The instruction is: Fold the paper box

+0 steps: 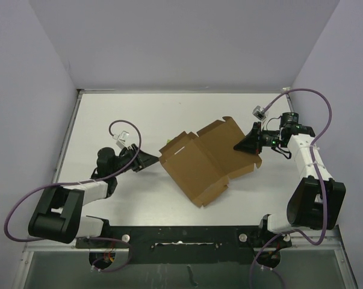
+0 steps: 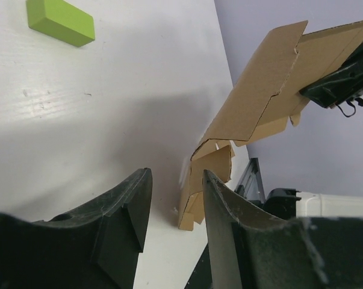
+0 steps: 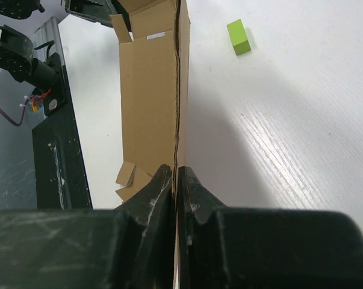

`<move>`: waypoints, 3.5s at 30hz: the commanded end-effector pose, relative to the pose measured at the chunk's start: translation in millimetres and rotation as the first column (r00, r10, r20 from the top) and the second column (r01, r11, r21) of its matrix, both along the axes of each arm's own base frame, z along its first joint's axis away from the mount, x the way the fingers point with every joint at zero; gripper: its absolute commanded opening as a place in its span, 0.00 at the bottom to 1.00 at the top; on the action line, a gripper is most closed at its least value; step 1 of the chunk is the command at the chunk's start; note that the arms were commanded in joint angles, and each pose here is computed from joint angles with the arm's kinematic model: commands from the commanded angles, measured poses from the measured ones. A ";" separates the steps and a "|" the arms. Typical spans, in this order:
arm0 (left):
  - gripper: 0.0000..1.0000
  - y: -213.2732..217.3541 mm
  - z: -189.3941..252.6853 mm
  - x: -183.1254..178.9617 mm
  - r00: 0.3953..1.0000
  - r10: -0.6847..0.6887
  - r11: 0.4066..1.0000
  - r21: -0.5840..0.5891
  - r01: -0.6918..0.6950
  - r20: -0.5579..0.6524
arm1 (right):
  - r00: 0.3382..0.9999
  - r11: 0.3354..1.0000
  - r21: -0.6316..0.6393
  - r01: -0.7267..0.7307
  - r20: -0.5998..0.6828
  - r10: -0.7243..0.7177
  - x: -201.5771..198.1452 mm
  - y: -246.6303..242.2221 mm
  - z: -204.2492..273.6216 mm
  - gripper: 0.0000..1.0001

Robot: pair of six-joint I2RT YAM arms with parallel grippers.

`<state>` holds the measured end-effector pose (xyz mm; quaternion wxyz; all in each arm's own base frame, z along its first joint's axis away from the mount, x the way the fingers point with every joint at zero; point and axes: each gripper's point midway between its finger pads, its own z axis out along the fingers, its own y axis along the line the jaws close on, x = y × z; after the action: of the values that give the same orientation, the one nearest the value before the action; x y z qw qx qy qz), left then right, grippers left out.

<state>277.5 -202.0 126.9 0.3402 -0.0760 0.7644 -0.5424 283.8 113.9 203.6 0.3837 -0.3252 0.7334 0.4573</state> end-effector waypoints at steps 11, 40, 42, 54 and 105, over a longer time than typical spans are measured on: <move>0.45 -13.3 9.6 -22.7 0.991 -0.129 0.991 -0.033 0.131 0.042 | 0.998 0.999 0.037 -0.024 0.062 0.022 2.9 2.8 17.7 0.00; 0.39 -9.1 17.4 16.5 1.000 -0.015 0.998 -0.054 0.014 -0.009 | 0.998 0.999 0.037 -0.022 0.060 0.020 2.5 2.1 16.4 0.00; 0.40 -17.6 20.1 14.7 0.999 -0.046 0.997 -0.058 0.046 0.000 | 0.998 0.999 0.037 -0.022 0.059 0.019 2.8 2.0 16.1 0.00; 0.41 -25.0 10.4 -11.2 0.989 -0.148 0.988 -0.049 0.146 -0.031 | 0.998 0.999 0.037 -0.022 0.058 0.019 2.6 2.0 16.0 0.00; 0.52 18.6 57.2 -8.6 0.991 -0.051 0.997 0.068 0.043 0.121 | 0.997 0.999 0.032 -0.032 0.072 0.030 -0.4 3.4 18.1 0.00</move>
<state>262.7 -208.6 131.2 0.2840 -0.0439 0.7693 -0.5707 282.2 114.0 202.4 0.3824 -0.3273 0.7323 0.4587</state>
